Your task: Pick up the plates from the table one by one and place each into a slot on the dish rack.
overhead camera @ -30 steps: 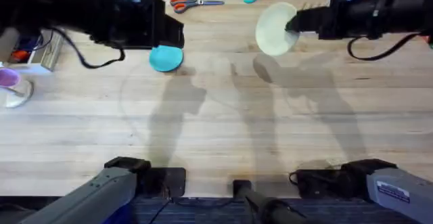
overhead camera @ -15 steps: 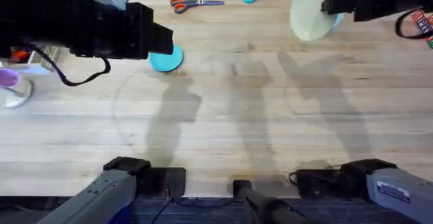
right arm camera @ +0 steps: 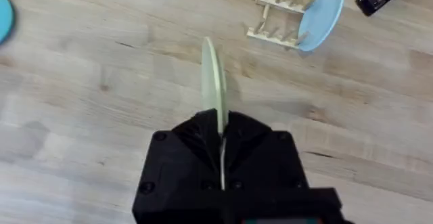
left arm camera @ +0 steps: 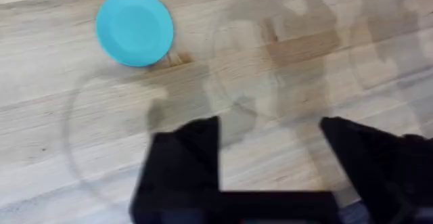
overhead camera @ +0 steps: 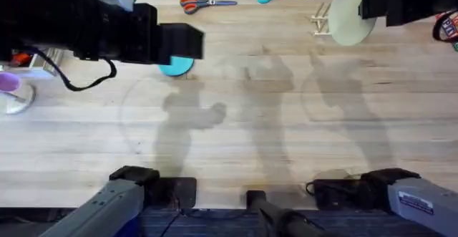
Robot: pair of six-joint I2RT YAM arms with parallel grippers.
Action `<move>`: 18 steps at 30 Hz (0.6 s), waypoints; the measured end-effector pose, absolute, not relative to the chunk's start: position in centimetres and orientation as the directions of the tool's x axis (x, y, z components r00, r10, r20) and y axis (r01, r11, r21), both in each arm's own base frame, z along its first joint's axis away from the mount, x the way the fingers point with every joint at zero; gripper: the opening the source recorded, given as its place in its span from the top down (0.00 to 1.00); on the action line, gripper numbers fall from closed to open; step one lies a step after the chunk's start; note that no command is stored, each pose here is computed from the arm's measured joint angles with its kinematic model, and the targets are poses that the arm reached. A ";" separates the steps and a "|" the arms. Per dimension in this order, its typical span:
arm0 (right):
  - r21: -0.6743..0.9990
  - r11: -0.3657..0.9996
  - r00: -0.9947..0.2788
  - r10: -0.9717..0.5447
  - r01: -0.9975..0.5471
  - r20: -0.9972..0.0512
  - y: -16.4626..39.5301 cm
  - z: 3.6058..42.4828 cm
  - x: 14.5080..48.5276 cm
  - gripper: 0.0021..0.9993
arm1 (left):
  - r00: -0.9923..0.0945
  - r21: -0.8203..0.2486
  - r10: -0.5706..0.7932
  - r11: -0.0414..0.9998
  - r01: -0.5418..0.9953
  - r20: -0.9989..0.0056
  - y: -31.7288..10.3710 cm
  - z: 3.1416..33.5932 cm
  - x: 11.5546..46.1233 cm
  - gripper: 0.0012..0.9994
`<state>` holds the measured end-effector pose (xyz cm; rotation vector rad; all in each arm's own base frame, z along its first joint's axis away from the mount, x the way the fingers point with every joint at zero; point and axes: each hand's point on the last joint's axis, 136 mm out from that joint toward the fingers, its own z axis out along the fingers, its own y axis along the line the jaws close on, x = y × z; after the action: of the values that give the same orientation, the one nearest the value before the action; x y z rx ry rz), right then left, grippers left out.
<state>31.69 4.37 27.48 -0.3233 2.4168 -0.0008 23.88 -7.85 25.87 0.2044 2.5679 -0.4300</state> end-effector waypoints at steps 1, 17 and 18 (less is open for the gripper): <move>-0.087 0.969 -0.732 -0.232 -0.231 -0.641 4.4 27.5 31.7 0.97 | -0.852 -0.264 0.058 0.938 0.224 -0.520 -7.9 25.9 23.9 0.04; -0.092 0.968 -0.731 -0.236 -0.232 -0.640 4.3 27.5 31.7 0.97 | -0.852 -0.263 0.058 0.938 0.225 -0.520 -7.8 25.9 23.9 0.01; -0.092 0.968 -0.731 -0.236 -0.232 -0.640 4.3 27.5 31.7 0.97 | -0.852 -0.263 0.058 0.938 0.225 -0.520 -7.9 25.9 23.9 0.01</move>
<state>31.71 4.31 27.47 -0.3263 2.4168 -0.0071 23.88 -7.85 25.86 0.2019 2.5690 -0.4306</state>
